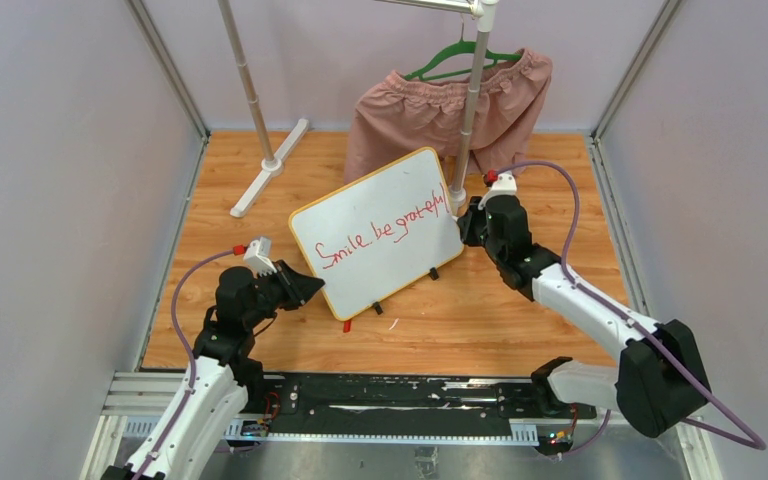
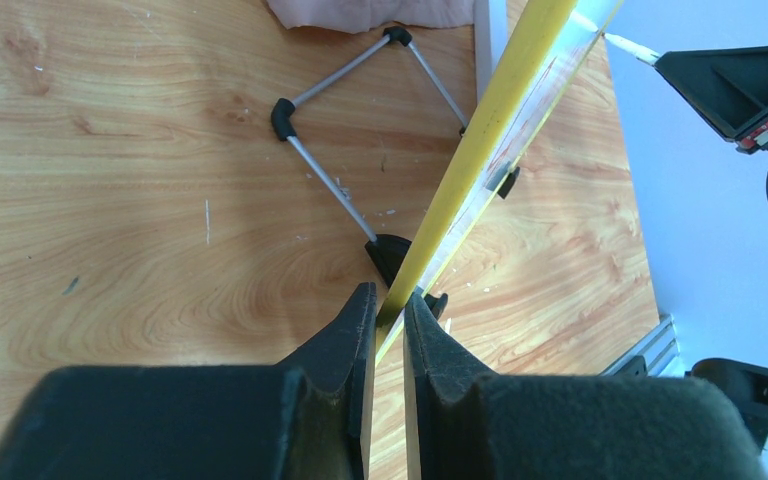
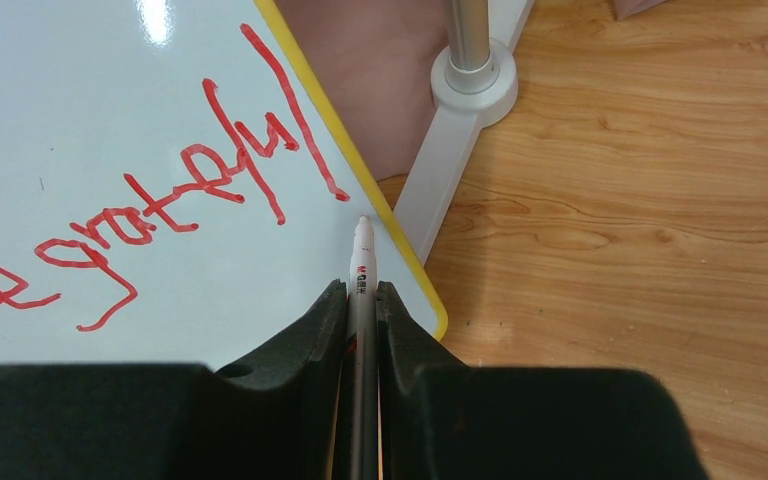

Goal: Write a sentence on the whiteboard

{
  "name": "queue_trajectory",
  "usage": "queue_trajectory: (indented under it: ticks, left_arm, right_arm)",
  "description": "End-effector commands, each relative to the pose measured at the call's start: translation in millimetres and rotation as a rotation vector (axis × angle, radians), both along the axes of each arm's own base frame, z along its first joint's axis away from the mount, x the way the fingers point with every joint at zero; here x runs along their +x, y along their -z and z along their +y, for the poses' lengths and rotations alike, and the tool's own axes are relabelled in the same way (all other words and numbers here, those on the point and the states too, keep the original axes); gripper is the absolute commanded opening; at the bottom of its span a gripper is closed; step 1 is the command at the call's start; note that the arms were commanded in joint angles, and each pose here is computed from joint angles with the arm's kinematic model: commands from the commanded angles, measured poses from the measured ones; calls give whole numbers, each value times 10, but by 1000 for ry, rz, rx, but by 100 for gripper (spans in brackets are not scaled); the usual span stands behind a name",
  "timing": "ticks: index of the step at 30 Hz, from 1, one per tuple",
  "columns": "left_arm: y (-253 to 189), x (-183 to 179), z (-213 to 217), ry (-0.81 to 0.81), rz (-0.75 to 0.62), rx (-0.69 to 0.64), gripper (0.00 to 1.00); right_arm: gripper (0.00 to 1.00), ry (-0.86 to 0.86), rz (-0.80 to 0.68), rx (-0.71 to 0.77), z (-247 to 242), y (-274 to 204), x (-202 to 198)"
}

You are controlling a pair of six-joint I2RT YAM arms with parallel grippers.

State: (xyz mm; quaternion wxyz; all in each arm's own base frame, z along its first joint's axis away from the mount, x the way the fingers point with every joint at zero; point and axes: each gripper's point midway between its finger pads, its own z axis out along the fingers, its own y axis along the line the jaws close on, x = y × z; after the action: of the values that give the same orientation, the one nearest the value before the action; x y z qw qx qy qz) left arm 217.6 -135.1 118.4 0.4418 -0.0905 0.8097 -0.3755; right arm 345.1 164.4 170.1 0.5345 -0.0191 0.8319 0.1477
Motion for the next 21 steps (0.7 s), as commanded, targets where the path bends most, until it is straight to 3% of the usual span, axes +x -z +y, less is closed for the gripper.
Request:
queue_trajectory:
  ticks: [1,21]
  left_arm:
    - [28,14,69,-33,16,30,0]
    - [34,13,73,-32,15,35,0]
  right_arm:
    - [0,23,-19,21,-41,-25,83]
    - [0,-36,-2,56,109,-12,118]
